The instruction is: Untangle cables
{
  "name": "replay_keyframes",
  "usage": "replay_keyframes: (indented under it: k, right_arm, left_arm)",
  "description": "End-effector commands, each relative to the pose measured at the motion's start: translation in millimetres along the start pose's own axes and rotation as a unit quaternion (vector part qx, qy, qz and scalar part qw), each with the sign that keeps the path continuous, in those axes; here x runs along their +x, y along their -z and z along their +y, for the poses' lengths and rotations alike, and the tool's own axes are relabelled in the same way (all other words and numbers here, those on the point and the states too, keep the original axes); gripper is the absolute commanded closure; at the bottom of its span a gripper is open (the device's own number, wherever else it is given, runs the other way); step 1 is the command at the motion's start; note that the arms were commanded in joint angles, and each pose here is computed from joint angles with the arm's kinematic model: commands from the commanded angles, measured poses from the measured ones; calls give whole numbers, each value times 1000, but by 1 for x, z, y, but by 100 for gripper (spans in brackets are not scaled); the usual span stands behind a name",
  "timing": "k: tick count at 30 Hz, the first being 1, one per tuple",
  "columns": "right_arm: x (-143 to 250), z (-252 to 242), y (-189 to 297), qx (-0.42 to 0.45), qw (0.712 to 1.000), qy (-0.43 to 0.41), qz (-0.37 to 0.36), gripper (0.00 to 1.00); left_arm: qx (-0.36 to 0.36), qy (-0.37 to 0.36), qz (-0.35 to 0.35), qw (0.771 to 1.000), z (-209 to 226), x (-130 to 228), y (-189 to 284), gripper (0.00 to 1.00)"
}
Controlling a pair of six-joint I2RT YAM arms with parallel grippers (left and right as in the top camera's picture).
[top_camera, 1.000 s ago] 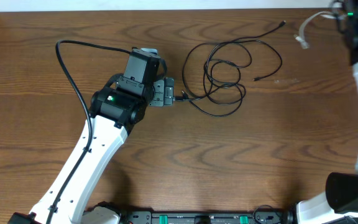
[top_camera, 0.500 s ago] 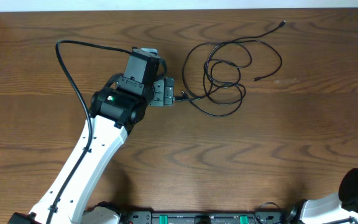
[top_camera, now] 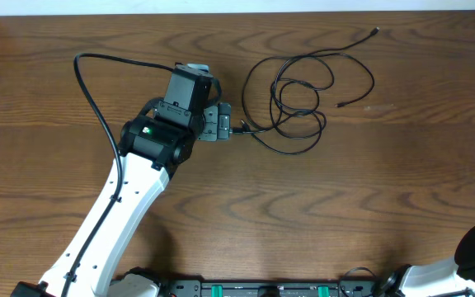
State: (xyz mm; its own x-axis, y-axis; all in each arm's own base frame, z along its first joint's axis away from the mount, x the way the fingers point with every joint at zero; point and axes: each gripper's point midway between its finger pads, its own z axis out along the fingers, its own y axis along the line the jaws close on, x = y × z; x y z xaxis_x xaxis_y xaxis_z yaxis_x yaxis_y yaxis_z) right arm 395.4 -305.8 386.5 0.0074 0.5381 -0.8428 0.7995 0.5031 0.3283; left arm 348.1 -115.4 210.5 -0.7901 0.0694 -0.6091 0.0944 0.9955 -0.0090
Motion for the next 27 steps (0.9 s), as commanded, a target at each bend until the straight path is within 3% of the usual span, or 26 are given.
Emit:
replay_keyframes:
  k: [1,24,27]
  right_arm:
    - [-11,-21,-3,44,998,31,-19,99]
    - [46,-79,-76,127,988,46,75,99]
    - [49,-81,-77,129,987,47,81,92]
  left_arm:
    - [1,2,5,1000,0,1,-2,2]
    - [1,2,5,1000,0,1,-2,2]
    - [1,2,5,1000,0,1,-2,3]
